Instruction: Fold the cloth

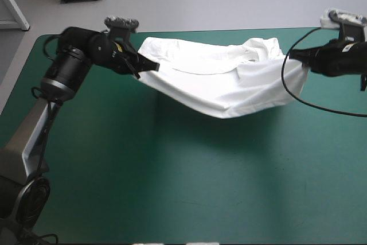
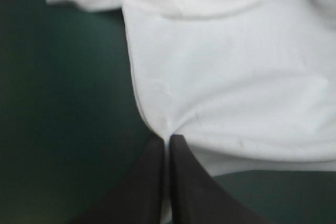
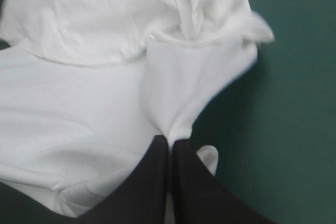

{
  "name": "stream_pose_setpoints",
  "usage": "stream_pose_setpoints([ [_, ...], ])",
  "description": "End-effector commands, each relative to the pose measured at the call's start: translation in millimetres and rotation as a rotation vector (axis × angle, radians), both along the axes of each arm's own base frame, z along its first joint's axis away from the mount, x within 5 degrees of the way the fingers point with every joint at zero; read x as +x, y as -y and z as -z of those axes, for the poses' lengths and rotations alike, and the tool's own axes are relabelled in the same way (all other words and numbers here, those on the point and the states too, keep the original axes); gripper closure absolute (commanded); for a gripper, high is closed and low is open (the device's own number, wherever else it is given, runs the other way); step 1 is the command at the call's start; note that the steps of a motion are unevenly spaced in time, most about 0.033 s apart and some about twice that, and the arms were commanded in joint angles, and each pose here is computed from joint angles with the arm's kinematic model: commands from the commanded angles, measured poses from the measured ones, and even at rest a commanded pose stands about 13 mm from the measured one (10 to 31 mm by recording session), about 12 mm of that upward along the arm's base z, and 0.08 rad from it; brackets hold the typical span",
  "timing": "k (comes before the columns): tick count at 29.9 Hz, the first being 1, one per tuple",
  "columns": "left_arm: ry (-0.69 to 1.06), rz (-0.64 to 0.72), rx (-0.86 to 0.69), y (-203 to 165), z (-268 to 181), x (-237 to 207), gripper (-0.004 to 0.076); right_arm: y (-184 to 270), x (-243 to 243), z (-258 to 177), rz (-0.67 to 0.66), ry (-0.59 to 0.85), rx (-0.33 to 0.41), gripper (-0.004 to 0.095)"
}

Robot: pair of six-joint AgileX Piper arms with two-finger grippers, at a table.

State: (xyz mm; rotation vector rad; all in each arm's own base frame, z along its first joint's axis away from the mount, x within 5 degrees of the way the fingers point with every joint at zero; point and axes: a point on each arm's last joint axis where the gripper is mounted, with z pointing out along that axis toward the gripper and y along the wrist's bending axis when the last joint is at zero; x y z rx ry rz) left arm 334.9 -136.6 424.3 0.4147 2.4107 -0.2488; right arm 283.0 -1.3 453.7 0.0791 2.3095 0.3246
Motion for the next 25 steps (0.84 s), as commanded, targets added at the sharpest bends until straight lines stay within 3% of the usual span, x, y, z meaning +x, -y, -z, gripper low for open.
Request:
stream_pose_setpoints([
  [1, 0.325, 0.036, -0.105, -13.1, -96.4, -37.2, 0.0746, -6.7, -26.3, -76.0, -0.043, 0.303, 0.0, 0.0924],
  [12, 1.003, 0.146, -0.384, -42.1, -237.0, -138.9, 0.0746, -23.7, -114.1, -208.9, -0.144, 0.928, -0.011, 0.0924],
  [18, 1.318, 0.248, -0.555, -55.4, -276.3, -197.0, 0.0746, -29.0, -175.0, -242.1, -0.148, 1.2, -0.036, 0.0924],
  [25, 1.563, 0.289, -0.704, -78.7, -300.9, -262.0, 0.0746, -36.1, -238.3, -265.4, -0.183, 1.511, 0.018, 0.0922],
])
